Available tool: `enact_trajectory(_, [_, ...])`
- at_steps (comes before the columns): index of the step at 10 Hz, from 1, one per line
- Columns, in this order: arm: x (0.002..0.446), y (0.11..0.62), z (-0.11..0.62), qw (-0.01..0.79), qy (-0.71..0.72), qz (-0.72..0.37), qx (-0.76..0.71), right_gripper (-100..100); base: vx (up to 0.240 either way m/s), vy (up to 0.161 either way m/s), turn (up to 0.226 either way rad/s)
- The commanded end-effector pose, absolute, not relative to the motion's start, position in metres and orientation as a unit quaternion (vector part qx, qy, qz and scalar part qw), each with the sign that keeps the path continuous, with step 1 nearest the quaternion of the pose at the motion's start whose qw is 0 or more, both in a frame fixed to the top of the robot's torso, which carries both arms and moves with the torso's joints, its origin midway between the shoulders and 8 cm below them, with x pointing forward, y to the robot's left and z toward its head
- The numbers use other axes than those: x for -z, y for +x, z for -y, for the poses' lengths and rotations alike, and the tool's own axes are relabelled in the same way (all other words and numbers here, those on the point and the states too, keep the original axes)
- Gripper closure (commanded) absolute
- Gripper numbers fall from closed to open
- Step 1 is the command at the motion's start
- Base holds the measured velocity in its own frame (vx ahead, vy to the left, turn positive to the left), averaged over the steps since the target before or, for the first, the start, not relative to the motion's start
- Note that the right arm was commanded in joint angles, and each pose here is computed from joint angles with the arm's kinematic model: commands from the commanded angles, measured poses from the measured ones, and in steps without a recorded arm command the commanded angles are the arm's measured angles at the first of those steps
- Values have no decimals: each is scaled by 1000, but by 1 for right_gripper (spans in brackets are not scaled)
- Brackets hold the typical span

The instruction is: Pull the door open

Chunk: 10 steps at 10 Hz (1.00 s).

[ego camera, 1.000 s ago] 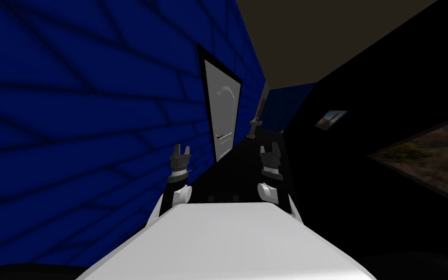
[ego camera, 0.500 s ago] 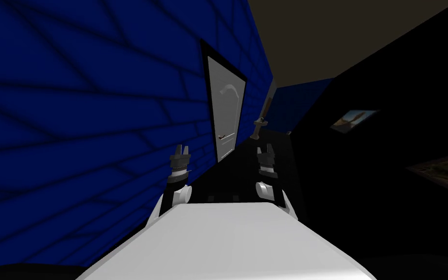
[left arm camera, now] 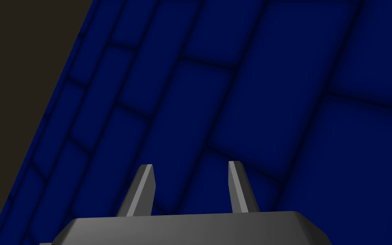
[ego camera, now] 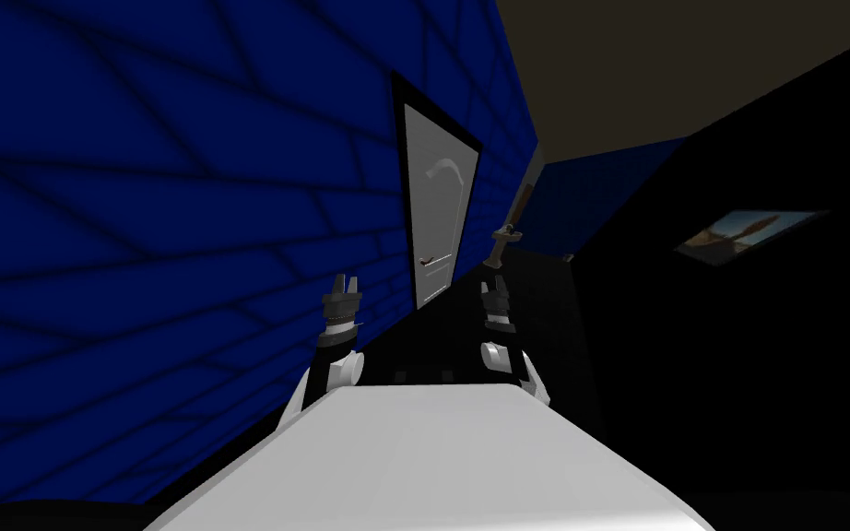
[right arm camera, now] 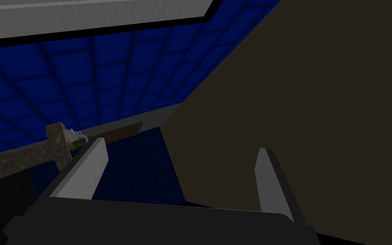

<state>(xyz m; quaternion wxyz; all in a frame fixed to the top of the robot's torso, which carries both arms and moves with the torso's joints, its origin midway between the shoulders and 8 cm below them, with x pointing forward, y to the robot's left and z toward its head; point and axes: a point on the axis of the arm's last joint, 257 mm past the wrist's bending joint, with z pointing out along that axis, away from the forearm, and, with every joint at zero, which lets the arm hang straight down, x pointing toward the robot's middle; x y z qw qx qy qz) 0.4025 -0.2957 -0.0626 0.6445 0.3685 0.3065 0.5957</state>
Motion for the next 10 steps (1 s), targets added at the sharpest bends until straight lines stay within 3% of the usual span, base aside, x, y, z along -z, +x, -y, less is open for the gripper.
enact_trajectory(1, [70,407,296,642,371,-311,-595,-100,63,-33,53])
enact_trajectory(10, [135,448,292,615,391,-357,-584,-100,63,-42,138])
